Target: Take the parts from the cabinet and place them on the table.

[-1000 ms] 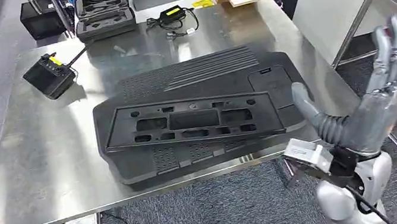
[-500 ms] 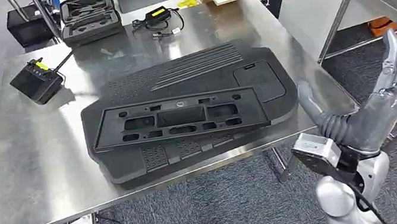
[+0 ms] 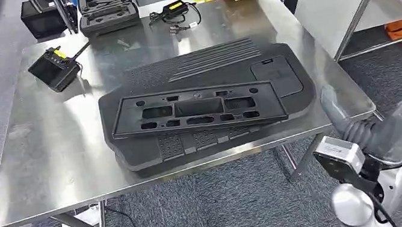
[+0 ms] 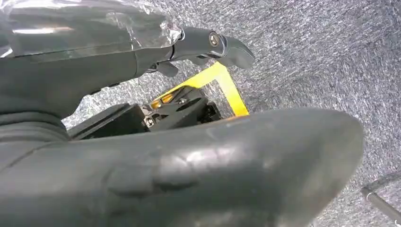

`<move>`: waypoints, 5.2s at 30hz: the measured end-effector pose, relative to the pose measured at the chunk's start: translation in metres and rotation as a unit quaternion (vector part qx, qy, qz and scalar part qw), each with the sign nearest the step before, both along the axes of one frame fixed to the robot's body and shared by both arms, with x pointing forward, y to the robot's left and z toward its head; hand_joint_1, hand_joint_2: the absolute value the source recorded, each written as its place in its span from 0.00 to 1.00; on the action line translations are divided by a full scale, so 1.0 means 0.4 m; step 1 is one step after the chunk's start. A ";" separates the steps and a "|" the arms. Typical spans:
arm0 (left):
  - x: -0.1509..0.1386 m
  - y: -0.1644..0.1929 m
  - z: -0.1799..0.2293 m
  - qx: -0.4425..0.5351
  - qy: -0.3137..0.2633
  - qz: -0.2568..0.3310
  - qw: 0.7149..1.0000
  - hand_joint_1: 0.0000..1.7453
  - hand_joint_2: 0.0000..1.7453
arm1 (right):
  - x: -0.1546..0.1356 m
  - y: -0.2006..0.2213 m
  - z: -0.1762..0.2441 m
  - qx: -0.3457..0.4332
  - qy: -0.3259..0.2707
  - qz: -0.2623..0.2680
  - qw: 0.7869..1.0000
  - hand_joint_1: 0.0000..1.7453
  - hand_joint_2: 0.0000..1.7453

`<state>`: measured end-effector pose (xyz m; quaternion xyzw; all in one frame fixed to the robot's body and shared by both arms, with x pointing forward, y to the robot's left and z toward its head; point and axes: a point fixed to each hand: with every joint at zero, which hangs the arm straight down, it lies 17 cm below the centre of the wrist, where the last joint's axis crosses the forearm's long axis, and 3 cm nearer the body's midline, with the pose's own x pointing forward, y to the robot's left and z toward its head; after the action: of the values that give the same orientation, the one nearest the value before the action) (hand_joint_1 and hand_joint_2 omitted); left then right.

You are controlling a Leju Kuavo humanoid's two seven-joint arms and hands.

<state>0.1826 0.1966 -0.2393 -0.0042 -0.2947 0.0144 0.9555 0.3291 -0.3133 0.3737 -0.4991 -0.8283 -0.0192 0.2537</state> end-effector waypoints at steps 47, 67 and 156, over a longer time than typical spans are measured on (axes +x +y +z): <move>0.006 -0.018 0.003 0.009 -0.002 -0.021 1.000 0.00 0.00 | -0.043 -0.080 -0.044 0.047 0.018 -0.040 0.998 0.00 1.00; 0.009 -0.015 0.002 0.013 0.002 -0.021 1.000 0.00 0.00 | -0.051 -0.098 -0.051 0.089 0.002 -0.017 0.996 0.00 1.00; 0.017 -0.018 0.006 0.006 0.000 -0.013 1.000 0.00 0.00 | -0.027 -0.111 -0.082 0.131 0.000 -0.004 0.991 0.00 1.00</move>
<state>0.1894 0.1894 -0.2370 -0.0025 -0.2942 -0.0002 0.9557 0.3184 -0.3577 0.3411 -0.4646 -0.8169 -0.1282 0.3167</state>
